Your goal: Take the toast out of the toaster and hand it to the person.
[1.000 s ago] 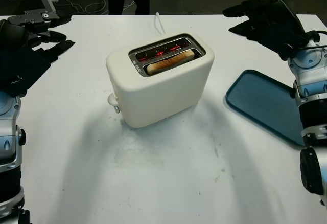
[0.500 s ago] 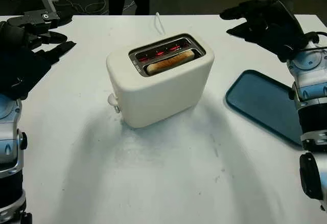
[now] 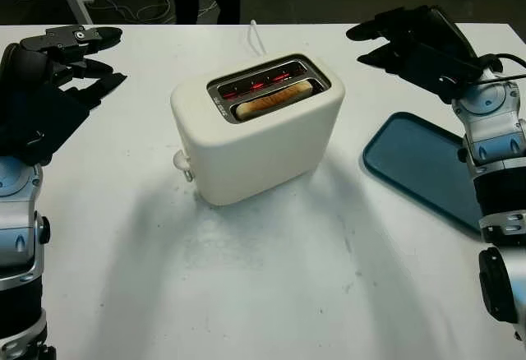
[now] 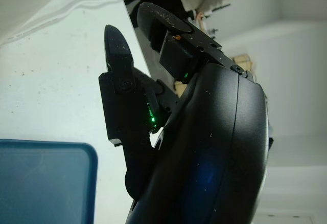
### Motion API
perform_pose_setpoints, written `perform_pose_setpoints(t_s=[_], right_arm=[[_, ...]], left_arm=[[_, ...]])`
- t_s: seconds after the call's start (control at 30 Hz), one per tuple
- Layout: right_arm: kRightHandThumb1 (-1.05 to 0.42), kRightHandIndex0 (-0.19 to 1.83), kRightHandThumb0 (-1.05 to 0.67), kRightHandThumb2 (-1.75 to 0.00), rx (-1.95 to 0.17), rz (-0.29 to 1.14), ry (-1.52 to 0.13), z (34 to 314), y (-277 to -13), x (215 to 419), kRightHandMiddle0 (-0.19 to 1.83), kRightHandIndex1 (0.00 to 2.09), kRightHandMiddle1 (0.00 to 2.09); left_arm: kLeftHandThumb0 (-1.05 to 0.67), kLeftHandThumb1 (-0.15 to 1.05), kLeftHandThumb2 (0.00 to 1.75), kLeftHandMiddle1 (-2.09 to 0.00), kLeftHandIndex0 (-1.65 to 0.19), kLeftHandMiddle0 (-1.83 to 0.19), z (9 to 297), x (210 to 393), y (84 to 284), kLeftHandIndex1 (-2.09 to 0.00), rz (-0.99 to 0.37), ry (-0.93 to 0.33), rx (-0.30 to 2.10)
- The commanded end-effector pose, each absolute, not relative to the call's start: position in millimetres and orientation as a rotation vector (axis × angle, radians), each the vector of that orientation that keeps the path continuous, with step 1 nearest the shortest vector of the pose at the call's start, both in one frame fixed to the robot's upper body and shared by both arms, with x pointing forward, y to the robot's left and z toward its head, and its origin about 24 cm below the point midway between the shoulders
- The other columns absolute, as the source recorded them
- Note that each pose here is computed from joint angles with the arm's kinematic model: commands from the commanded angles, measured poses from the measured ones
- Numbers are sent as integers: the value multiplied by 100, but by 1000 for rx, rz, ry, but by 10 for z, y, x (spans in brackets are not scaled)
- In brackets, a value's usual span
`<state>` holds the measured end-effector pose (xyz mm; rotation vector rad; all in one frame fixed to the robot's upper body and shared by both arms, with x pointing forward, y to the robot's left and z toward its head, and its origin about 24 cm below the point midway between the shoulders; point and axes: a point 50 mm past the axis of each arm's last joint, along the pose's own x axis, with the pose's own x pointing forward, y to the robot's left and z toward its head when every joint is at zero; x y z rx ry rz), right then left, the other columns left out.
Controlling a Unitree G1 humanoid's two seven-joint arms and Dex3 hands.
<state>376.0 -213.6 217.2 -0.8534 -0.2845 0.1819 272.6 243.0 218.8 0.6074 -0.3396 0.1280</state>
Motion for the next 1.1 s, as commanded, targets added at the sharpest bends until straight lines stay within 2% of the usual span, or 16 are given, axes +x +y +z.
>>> perform_pose_setpoints(t_s=[0.0, 0.4, 1.07], right_arm=[[-92, 98, -37, -10, -864, 171, -286, 2184, -2133, 3754, 86, 20, 0], [-92, 99, -41, -10, -877, 171, -289, 2182, -2136, 3761, 86, 20, 0], [-92, 103, -38, -9, -859, 183, -306, 2183, -2144, 3762, 88, 19, 0]], left_arm=[[-31, 92, 16, -83, -77, -52, 2174, 2705, 2431, -3, 133, -335, 623], [-30, 92, 15, -86, -77, -50, 2190, 2693, 2436, -3, 139, -339, 624], [-33, 92, 14, -88, -77, -50, 2187, 2694, 2449, -3, 142, -324, 609]])
